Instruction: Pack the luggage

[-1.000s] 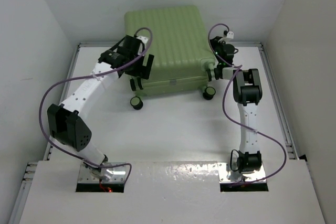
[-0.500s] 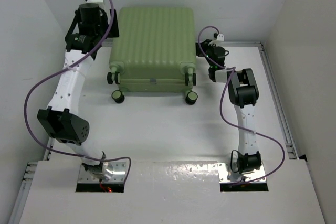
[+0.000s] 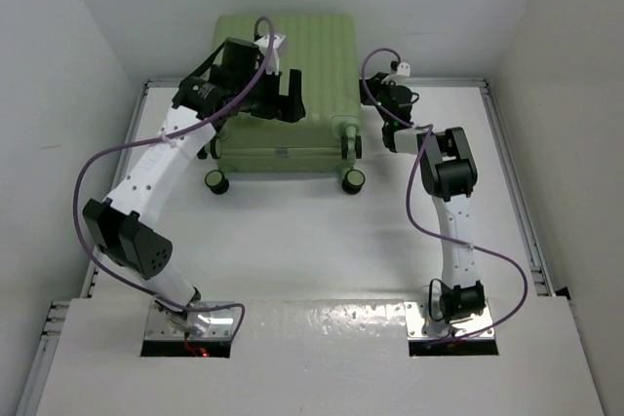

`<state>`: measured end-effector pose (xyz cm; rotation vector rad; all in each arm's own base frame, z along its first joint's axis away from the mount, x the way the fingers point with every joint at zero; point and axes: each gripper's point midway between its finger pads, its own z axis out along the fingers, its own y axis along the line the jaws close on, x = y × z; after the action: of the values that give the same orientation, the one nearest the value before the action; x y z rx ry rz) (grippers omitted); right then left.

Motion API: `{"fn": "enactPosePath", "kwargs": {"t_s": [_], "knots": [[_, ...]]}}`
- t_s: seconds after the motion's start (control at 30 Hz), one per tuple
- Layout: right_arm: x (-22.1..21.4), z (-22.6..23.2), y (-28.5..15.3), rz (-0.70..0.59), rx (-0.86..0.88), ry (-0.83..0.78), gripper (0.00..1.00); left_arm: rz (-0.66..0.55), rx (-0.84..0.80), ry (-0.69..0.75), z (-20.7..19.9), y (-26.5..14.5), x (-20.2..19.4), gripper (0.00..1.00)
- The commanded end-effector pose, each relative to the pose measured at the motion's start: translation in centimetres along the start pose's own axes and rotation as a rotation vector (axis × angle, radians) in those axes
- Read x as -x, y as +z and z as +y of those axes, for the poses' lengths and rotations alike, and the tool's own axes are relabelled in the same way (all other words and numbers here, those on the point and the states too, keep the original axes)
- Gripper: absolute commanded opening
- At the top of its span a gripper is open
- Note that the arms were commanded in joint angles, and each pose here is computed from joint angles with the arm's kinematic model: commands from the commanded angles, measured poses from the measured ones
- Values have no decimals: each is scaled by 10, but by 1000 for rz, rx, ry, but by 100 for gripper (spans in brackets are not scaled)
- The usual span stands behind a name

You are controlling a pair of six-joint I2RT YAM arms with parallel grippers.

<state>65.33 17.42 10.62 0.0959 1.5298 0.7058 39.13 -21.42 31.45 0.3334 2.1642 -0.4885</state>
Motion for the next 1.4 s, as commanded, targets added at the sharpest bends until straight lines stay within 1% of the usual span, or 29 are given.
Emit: {"fn": "enactPosePath", "kwargs": {"t_s": [0.0, 0.07, 0.1, 0.17, 0.2, 0.3, 0.37, 0.5, 0.53, 0.6, 0.63, 0.67, 0.7, 0.73, 0.83, 0.93, 1.03, 1.07, 1.1, 1.13, 1.17, 1.2, 1.23, 1.27, 1.3, 1.37], "knots": [[9, 143, 2, 9, 368, 0, 0, 37, -153, -101, -40, -4, -1, 100], [9, 143, 2, 8, 367, 2, 0, 60, -176, -140, -50, 8, -7, 100], [8, 145, 2, 8, 371, -3, 0, 56, -193, -142, -59, 8, -7, 100], [7, 144, 4, 6, 365, -2, 0, 89, -217, -157, -71, 20, -15, 100], [7, 144, 4, 6, 362, -2, 0, 107, -236, -151, -84, 28, -19, 100], [2, 138, 4, 13, 353, -2, 0, 107, -226, -145, -94, 40, -17, 100], [0, 138, 3, 15, 353, 0, 0, 140, -212, -153, -95, 55, -26, 100], [-3, 134, 0, 16, 343, -7, 0, 157, -181, -207, -94, 78, -27, 100], [-1, 134, -1, 11, 344, -8, 0, 149, -192, -226, -102, 79, -22, 100], [-4, 132, -3, 13, 335, -13, 0, 168, -210, -240, -111, 92, -26, 100], [-5, 131, -4, 16, 334, -15, 0, 170, -231, -241, -126, 94, -27, 100], [-7, 130, -5, 20, 330, -13, 0, 155, -239, -248, -128, 97, -22, 100], [-7, 131, -6, 19, 332, -18, 0, 159, -250, -240, -136, 103, -26, 100], [-6, 130, -6, 18, 334, -20, 0, 164, -259, -261, -144, 106, -28, 100], [-6, 127, -6, 15, 328, -28, 0, 182, -252, -272, -152, 116, -38, 100], [-6, 125, -5, 13, 320, -26, 0, 190, -216, -285, -151, 126, -46, 100], [-2, 123, -4, 7, 322, -25, 0, 194, -126, -290, -149, 141, -57, 100], [-2, 123, -4, 3, 321, -26, 0, 182, -112, -282, -152, 145, -57, 100], [-3, 124, -4, 2, 325, -28, 0, 165, -59, -262, -147, 154, -58, 100], [-2, 124, -5, 1, 326, -24, 0, 147, -39, -261, -144, 159, -54, 100], [0, 122, -6, -2, 322, -26, 0, 148, -15, -259, -140, 161, -55, 98], [2, 122, -6, -2, 323, -24, 0, 116, 16, -249, -134, 161, -48, 93], [1, 120, -8, -1, 322, -24, 0, 129, 48, -244, -128, 166, -56, 90], [3, 120, -9, -3, 323, -23, 0, 123, 60, -243, -126, 167, -55, 88], [5, 121, -10, -6, 327, -24, 0, 138, 93, -245, -114, 170, -61, 86], [5, 119, -12, -4, 331, -21, 0, 129, 100, -262, -107, 162, -56, 86]]}}
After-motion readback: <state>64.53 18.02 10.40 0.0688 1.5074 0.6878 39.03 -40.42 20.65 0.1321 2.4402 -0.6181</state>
